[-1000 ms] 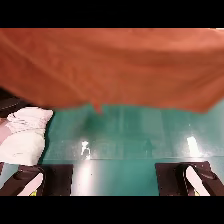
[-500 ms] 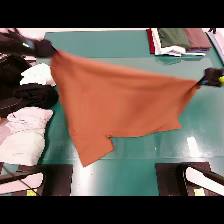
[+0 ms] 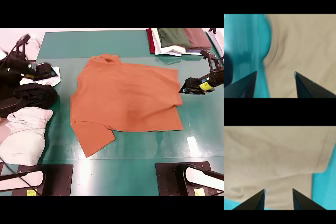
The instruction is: Fold the shirts.
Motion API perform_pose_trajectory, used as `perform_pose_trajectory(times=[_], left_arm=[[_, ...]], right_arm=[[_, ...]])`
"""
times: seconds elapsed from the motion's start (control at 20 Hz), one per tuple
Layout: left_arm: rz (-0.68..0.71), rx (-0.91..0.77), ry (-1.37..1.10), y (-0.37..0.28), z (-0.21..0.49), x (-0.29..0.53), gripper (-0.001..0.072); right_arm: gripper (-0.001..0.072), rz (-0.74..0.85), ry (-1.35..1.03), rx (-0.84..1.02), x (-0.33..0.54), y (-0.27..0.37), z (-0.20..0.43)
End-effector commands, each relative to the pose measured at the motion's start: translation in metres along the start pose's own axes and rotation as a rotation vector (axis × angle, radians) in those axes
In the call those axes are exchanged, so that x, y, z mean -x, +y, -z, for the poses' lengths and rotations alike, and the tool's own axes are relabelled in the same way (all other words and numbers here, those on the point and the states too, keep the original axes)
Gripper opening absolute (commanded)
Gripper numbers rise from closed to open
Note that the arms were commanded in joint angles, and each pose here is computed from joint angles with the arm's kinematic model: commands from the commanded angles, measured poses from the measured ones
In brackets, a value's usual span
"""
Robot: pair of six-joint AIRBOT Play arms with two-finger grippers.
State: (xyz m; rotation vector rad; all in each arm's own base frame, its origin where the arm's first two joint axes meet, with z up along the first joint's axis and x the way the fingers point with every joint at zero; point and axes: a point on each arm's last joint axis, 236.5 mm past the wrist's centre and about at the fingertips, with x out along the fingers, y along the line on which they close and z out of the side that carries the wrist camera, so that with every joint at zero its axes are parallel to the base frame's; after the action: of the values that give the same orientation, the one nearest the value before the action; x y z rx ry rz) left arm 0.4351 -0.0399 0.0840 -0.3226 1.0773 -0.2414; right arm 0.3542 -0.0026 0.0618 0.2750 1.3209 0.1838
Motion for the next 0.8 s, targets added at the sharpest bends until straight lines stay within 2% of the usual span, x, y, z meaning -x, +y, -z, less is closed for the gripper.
perform_pose_trajectory(times=[0.0, 0.15, 0.3, 0.5, 0.75], left_arm=[[-0.030, 0.078, 0.125, 0.022, 0.085, -0.011, 0.0539], [-0.024, 0.162, 0.208, 0.027, 0.166, -0.038, 0.0539], [0.006, 0.211, 0.299, 0.020, 0.217, -0.060, 0.0539], [0.037, 0.156, 0.253, -0.008, 0.218, -0.081, 0.0539], [0.058, 0.216, 0.187, -0.025, 0.204, -0.089, 0.0538]], right_arm=[[0.0376, -0.050, -0.014, 0.006, 0.003, 0.018, 0.030], [0.0376, -0.092, -0.082, -0.007, 0.008, 0.032, 0.042], [0.0376, -0.113, -0.122, 0.001, 0.016, 0.042, 0.045], [0.0376, -0.113, -0.134, 0.006, 0.021, 0.045, 0.046], [0.0376, -0.116, -0.114, 0.005, 0.021, 0.045, 0.051]])
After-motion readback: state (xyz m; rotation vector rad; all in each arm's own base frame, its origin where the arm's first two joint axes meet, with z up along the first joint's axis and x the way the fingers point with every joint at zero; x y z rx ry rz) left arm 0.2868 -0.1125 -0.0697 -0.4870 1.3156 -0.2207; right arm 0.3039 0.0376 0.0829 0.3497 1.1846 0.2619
